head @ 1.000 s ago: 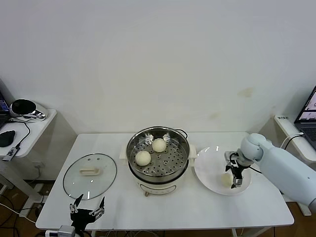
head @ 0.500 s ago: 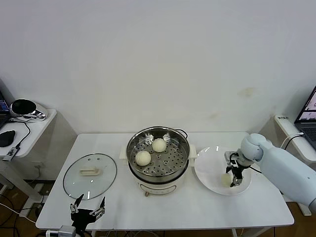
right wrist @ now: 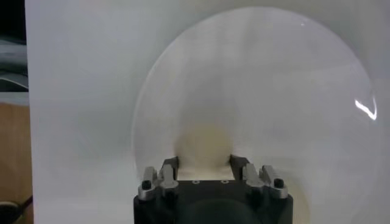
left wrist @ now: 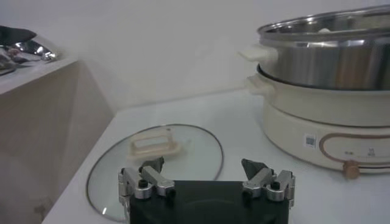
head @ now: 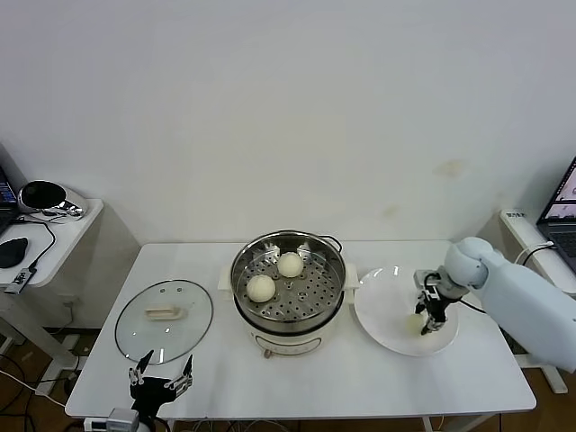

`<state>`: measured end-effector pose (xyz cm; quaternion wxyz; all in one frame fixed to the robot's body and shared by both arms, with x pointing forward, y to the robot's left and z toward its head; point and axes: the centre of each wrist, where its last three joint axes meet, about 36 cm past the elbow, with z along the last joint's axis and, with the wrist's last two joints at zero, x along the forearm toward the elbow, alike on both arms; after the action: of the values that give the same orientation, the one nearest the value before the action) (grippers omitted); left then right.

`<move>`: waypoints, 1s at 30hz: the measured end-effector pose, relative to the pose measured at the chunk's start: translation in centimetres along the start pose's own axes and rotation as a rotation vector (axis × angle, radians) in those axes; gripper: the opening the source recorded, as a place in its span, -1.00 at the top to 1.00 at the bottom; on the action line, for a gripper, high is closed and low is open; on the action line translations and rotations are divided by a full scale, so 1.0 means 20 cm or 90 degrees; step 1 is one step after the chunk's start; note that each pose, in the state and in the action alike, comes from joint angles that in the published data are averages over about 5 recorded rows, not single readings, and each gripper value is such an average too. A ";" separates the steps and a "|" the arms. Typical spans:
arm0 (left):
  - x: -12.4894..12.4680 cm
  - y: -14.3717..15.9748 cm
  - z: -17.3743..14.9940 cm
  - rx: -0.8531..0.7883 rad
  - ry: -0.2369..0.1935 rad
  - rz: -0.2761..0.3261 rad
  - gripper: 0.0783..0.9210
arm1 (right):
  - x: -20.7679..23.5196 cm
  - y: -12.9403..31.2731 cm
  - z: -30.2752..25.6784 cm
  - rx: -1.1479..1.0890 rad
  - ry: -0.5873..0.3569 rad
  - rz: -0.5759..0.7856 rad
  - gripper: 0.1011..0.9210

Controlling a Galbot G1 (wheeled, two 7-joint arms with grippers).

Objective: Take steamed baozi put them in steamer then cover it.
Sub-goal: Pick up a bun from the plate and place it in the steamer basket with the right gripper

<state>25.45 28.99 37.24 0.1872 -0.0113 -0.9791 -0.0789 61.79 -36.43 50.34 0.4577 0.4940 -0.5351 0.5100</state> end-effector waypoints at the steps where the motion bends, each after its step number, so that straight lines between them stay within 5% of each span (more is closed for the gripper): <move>1: 0.00 0.00 0.00 0.001 -0.002 -0.001 -0.77 | 0.03 -0.01 -0.01 0.002 -0.003 0.003 -0.04; 16: -0.02 0.02 -0.07 0.020 -0.034 -0.022 -0.77 | 0.72 -0.35 -0.33 0.099 -0.091 0.044 -0.02; 30: 0.02 0.07 -0.11 0.023 -0.052 -0.043 -0.77 | 1.18 -0.54 -1.00 0.407 -0.161 0.033 0.00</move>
<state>25.88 30.01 39.70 0.1446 0.0221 -0.9870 -0.0669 70.11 -17.85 76.00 0.1968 0.6581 -0.4129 0.5981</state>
